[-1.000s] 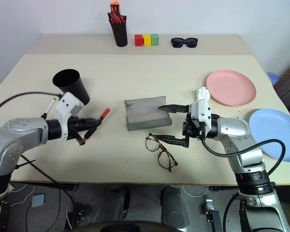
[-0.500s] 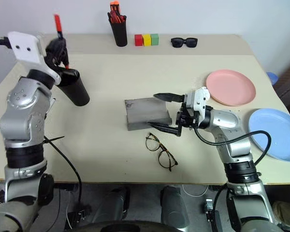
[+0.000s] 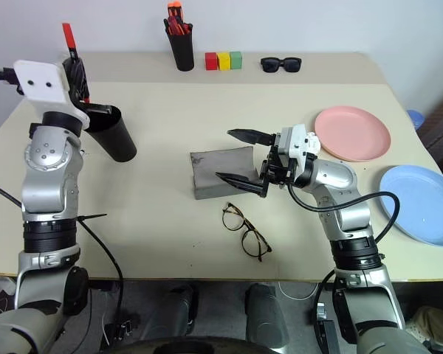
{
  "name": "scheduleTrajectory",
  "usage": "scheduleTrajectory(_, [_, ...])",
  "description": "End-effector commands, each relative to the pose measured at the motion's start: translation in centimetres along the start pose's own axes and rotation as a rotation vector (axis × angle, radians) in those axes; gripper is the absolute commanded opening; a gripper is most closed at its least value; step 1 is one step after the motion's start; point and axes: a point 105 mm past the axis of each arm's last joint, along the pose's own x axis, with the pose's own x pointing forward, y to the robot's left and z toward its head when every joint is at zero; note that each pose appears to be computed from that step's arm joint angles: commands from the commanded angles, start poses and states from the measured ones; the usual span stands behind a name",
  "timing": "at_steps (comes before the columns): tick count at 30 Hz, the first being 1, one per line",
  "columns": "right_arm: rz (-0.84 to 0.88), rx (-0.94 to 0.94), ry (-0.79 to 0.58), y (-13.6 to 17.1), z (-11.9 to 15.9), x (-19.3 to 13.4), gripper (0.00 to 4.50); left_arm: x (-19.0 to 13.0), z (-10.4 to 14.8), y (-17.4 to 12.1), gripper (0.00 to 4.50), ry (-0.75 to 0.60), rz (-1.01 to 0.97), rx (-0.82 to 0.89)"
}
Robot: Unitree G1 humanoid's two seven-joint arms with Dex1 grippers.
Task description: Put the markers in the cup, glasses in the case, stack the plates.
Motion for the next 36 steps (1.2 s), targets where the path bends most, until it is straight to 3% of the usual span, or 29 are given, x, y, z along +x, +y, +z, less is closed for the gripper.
scheduleTrajectory(1, [-0.003,-0.033,-0.039,-0.3,1.1,0.5,4.50,-0.1,0.3,-0.3,0.09,-0.037,0.018,0.005])
scheduleTrajectory(12, [-0.004,-0.033,-0.048,0.0,1.3,0.6,4.50,-0.3,-1.8,-0.4,0.09,0.011,0.032,0.023])
scheduleTrajectory(16, [-0.005,-0.033,-0.046,-0.1,1.4,0.6,4.50,-0.6,-2.6,-0.9,1.66,0.036,0.017,0.020])
scheduleTrajectory(21, [-0.008,-0.032,-0.040,-0.1,1.4,0.4,4.50,-1.1,-2.6,-1.2,4.28,0.037,0.008,-0.016])
scheduleTrajectory(28, [0.015,0.001,-0.028,0.0,0.9,0.5,4.50,-1.1,-1.0,2.9,4.28,0.105,0.154,-0.214])
scheduleTrajectory(36, [0.135,0.041,-0.002,1.6,-0.4,1.0,4.50,-4.7,-5.1,11.1,4.28,0.502,0.301,-0.254])
